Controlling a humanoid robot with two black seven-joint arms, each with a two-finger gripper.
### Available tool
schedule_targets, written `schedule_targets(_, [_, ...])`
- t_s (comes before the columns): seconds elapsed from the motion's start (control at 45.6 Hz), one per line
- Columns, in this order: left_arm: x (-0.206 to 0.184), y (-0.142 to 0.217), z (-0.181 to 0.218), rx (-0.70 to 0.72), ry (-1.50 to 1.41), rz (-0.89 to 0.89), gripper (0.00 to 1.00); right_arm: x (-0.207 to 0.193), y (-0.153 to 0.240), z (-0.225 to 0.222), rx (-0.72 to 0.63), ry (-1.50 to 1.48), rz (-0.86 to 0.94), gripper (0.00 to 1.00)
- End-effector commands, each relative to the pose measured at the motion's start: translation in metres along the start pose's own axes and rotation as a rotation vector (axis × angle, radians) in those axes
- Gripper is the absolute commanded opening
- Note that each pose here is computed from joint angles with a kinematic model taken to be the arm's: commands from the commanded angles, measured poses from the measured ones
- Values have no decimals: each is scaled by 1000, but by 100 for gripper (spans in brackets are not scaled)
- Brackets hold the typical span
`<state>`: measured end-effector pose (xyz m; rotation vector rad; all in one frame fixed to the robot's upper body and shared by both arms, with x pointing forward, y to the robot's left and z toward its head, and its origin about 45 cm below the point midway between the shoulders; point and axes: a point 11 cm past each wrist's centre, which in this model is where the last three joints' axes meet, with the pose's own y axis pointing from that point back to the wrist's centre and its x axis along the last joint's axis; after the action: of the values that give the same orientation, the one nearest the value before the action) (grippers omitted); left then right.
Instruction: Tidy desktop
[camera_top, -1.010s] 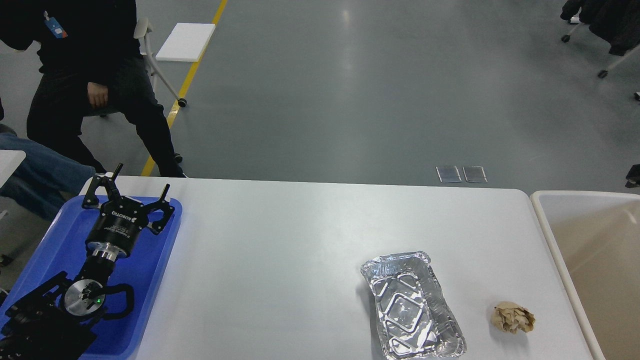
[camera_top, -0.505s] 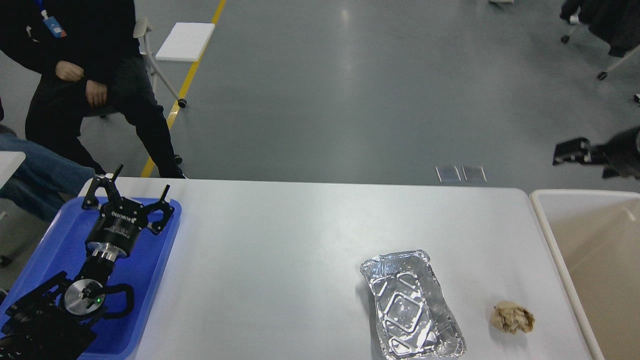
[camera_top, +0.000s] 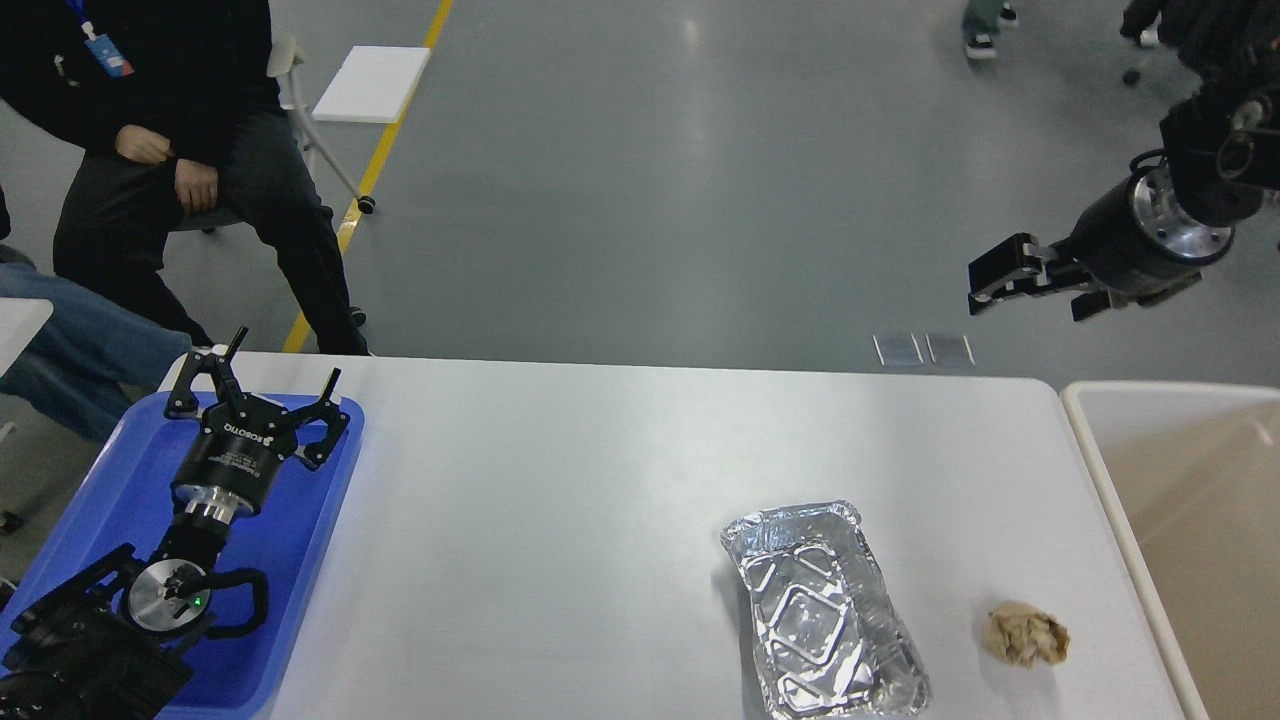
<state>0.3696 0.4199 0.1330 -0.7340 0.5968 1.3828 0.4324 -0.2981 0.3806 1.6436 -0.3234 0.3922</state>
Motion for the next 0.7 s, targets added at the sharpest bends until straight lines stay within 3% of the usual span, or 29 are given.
schedule_targets(0.0, [0, 0, 0, 0, 0, -1, 99, -4, 22, -62, 21, 126, -117, 100])
schedule_targets(0.307, [0, 0, 0, 0, 0, 0, 99, -3, 43, -86, 45, 176, -96, 100])
schedule_targets(0.68, [0, 0, 0, 0, 0, 0, 99, -14, 35, -90, 100, 104, -136, 100])
